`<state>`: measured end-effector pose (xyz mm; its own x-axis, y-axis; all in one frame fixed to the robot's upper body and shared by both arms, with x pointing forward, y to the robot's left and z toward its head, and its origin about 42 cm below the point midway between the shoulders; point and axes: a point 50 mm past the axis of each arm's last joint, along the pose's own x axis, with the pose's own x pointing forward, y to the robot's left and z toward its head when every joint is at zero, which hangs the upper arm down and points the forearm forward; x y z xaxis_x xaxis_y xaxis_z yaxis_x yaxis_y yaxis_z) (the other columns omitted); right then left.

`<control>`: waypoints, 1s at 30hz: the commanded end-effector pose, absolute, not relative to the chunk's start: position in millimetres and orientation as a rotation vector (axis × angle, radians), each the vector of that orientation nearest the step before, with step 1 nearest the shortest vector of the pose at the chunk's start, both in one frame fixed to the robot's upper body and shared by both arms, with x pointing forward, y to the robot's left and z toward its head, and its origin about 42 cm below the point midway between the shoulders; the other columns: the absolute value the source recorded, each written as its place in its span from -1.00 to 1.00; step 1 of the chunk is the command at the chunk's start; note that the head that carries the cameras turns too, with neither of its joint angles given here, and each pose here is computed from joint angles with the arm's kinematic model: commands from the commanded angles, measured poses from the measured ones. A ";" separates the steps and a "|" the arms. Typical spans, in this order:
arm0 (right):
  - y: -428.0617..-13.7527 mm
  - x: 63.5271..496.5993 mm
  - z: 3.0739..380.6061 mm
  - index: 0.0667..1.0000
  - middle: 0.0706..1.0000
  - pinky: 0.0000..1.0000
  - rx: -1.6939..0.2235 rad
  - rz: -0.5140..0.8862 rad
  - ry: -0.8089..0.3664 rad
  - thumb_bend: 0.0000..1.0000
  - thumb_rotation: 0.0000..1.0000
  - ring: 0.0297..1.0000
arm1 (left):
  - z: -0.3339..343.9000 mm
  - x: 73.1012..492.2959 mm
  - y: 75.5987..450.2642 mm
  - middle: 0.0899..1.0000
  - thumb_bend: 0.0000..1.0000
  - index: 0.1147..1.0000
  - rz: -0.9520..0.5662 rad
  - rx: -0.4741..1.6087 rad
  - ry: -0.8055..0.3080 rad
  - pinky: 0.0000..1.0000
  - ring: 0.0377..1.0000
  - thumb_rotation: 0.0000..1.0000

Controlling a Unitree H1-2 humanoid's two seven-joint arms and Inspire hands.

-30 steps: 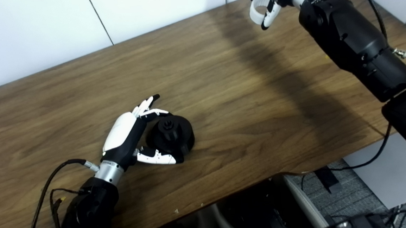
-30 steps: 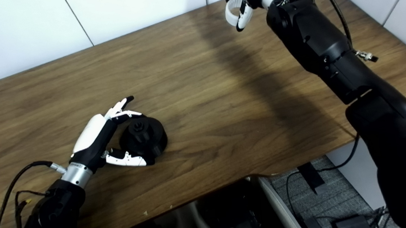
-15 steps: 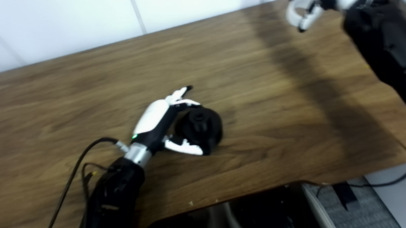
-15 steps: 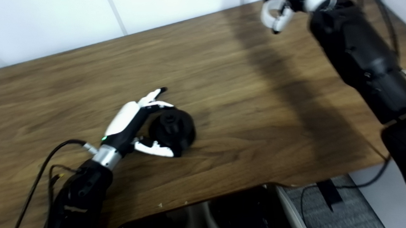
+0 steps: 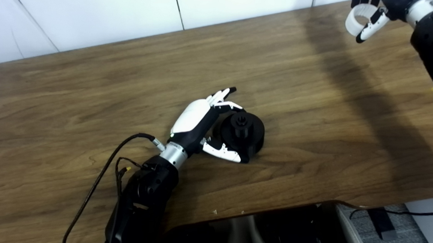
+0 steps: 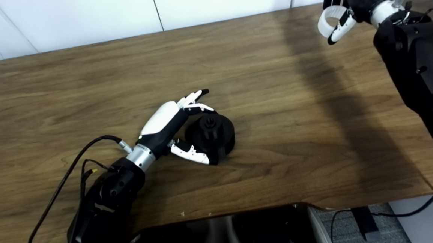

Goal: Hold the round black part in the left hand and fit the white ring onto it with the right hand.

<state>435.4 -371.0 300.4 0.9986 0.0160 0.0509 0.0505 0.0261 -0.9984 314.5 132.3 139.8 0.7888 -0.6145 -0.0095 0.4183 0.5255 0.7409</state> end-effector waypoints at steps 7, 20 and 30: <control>-366.3 434.2 335.1 -0.04 -0.13 1.00 -1.551 -0.090 -0.149 0.06 -1.00 0.18 | 149.8 323.0 131.3 1.00 1.00 0.18 -0.606 0.830 -0.305 1.00 1.00 -0.34; -334.8 418.8 342.7 -0.05 -0.12 1.00 -1.526 -0.050 -0.203 0.06 -1.00 0.34 | 149.9 325.6 132.0 1.00 1.00 0.18 -0.606 0.833 -0.310 1.00 1.00 -0.33; -311.1 405.3 343.8 -0.07 -0.11 0.94 -1.489 -0.024 -0.341 0.06 -1.00 0.25 | 151.2 326.8 131.4 1.00 1.00 0.19 -0.606 0.833 -0.311 1.00 1.00 -0.33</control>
